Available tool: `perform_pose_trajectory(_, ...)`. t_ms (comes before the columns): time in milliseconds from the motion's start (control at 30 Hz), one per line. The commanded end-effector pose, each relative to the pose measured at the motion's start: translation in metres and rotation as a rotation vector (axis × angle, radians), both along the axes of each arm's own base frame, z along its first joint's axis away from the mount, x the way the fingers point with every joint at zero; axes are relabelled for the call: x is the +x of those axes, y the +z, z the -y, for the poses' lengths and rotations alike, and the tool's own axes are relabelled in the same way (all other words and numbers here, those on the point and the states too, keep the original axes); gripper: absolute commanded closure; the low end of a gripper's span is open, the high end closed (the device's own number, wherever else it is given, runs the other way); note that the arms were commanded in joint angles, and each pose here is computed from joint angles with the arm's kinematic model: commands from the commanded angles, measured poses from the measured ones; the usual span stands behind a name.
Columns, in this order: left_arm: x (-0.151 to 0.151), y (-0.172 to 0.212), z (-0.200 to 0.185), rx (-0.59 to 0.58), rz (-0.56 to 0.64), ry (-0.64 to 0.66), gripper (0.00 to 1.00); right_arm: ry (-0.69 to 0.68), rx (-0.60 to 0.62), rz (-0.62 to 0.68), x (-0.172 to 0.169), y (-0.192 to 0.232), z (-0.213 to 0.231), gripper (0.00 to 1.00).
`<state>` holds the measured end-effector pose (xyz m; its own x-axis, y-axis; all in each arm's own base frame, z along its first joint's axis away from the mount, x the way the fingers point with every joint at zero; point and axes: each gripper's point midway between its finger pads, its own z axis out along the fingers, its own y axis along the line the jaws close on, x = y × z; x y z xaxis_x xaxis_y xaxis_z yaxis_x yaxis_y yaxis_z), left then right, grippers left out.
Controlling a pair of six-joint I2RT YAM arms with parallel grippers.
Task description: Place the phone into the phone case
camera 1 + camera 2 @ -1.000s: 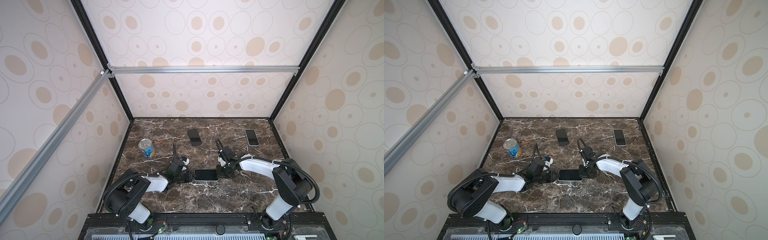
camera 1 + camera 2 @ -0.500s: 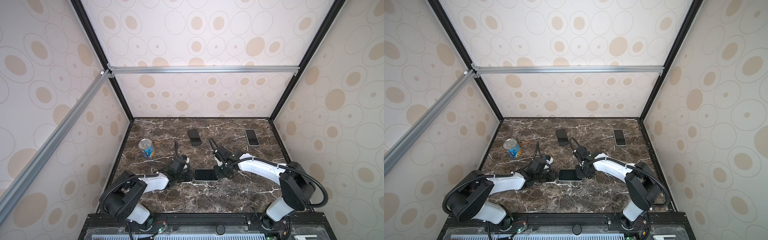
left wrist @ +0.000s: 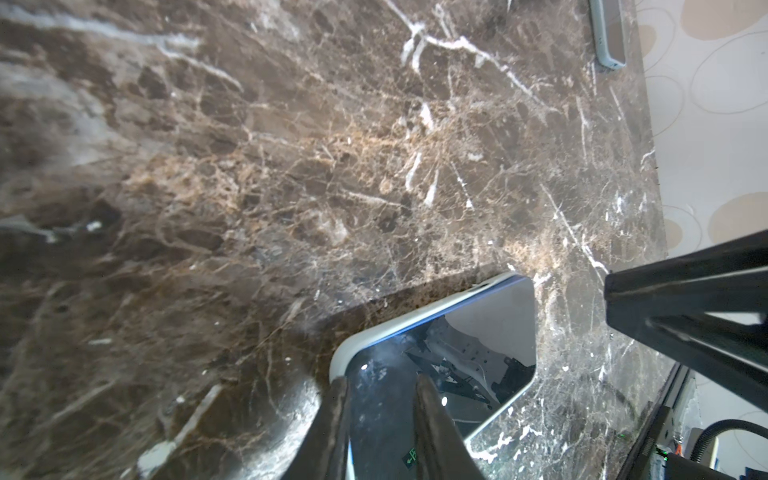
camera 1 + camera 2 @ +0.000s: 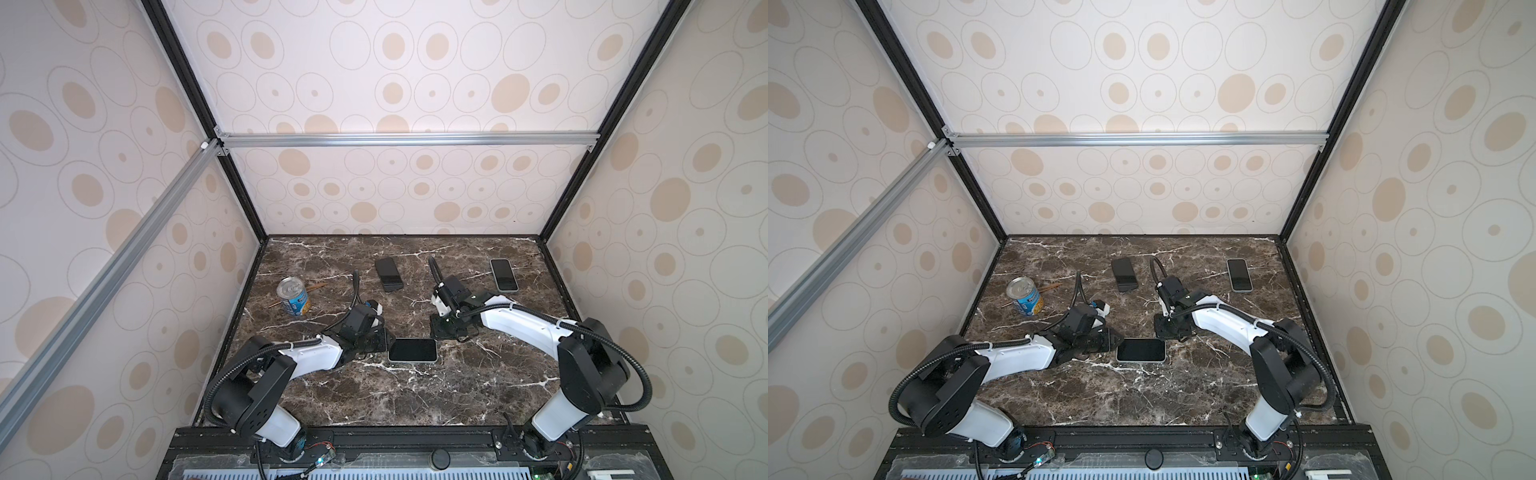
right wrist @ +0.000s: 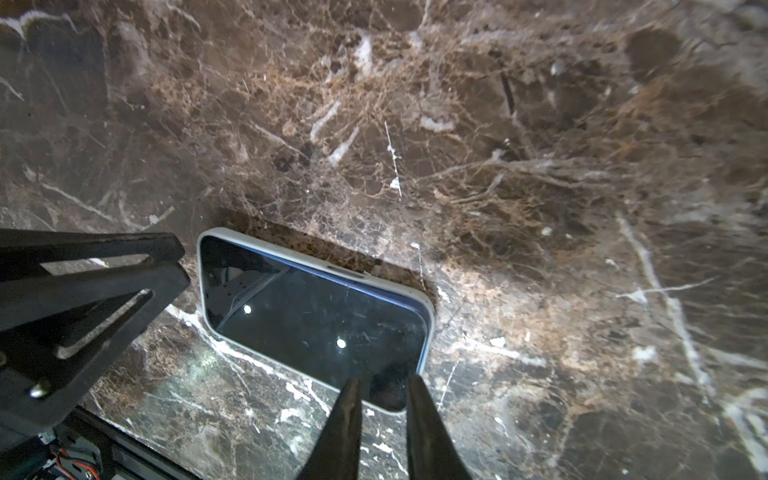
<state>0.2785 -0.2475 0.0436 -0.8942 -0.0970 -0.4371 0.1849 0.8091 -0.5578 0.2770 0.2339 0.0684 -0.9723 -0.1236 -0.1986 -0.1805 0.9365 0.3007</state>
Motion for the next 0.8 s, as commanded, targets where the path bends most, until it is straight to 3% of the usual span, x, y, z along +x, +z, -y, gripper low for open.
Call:
perform_pose_trajectory(0,0.004,0.000,0.000,0.020,0.007,-0.011,0.72,0.023,0.001,-0.028,-0.001,-0.009,-0.004,0.80)
perform_pose_trajectory(767,-0.005,-0.020,-0.002,0.043,-0.043,-0.034,0.79,0.030,-0.103,-0.099,-0.008,-0.040,0.010,0.84)
